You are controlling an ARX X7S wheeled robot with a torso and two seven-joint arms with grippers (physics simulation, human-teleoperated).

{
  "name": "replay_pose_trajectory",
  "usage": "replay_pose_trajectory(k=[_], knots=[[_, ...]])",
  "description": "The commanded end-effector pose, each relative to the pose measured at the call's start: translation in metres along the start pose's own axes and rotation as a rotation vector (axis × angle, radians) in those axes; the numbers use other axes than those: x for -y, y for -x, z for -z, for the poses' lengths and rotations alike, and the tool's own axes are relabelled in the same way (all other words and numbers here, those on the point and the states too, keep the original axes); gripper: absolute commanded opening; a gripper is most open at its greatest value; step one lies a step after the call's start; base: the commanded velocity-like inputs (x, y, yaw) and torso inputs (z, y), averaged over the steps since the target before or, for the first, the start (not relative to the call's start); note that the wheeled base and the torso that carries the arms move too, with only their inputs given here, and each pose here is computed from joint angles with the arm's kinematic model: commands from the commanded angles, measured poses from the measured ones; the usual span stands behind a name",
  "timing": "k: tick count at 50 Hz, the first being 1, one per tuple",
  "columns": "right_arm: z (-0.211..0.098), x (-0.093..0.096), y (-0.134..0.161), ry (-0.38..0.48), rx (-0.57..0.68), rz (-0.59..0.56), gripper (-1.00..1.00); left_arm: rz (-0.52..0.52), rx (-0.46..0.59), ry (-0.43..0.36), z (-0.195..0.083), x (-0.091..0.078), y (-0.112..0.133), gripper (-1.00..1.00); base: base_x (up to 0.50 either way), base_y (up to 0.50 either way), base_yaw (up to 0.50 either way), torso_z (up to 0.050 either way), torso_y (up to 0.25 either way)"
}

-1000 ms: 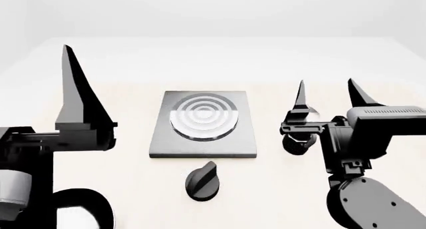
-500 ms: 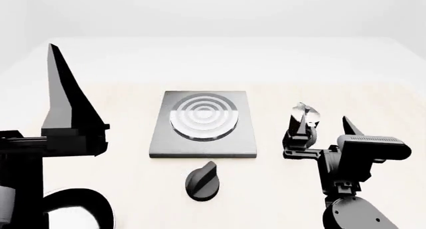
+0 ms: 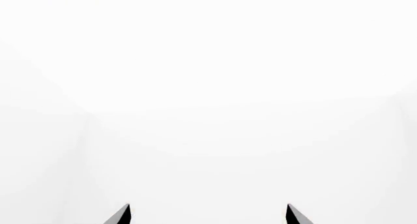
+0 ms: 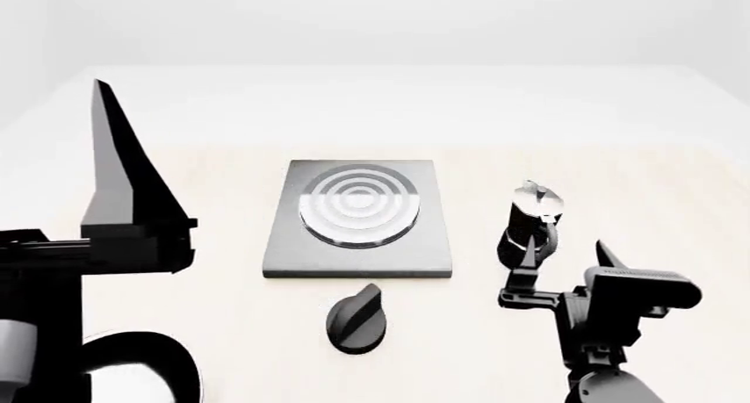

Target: Turn on the stove and put the moka pot on it.

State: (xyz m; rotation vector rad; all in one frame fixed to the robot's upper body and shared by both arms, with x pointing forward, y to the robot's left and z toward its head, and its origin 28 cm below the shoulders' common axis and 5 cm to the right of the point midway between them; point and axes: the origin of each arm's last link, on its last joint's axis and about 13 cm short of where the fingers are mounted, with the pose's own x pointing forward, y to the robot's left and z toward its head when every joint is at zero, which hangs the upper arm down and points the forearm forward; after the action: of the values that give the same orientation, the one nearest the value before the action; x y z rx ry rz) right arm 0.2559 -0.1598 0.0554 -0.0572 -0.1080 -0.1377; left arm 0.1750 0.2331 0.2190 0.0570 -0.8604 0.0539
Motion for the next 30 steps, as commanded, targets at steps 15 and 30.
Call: replay_pose_trajectory(k=[15, 30], knots=[[0.018, -0.002, -0.015, 0.001, -0.067, 0.0, 1.0, 0.002, -0.019, 0.008, 0.002, 0.0, 0.002, 1.0, 0.0, 0.0, 0.0, 0.0, 0.0], [0.033, 0.004, -0.027, 0.017, -0.111, 0.03, 1.0, 0.006, -0.022, 0.009, 0.002, 0.001, 0.0, 1.0, 0.0, 0.0, 0.0, 0.0, 0.0]])
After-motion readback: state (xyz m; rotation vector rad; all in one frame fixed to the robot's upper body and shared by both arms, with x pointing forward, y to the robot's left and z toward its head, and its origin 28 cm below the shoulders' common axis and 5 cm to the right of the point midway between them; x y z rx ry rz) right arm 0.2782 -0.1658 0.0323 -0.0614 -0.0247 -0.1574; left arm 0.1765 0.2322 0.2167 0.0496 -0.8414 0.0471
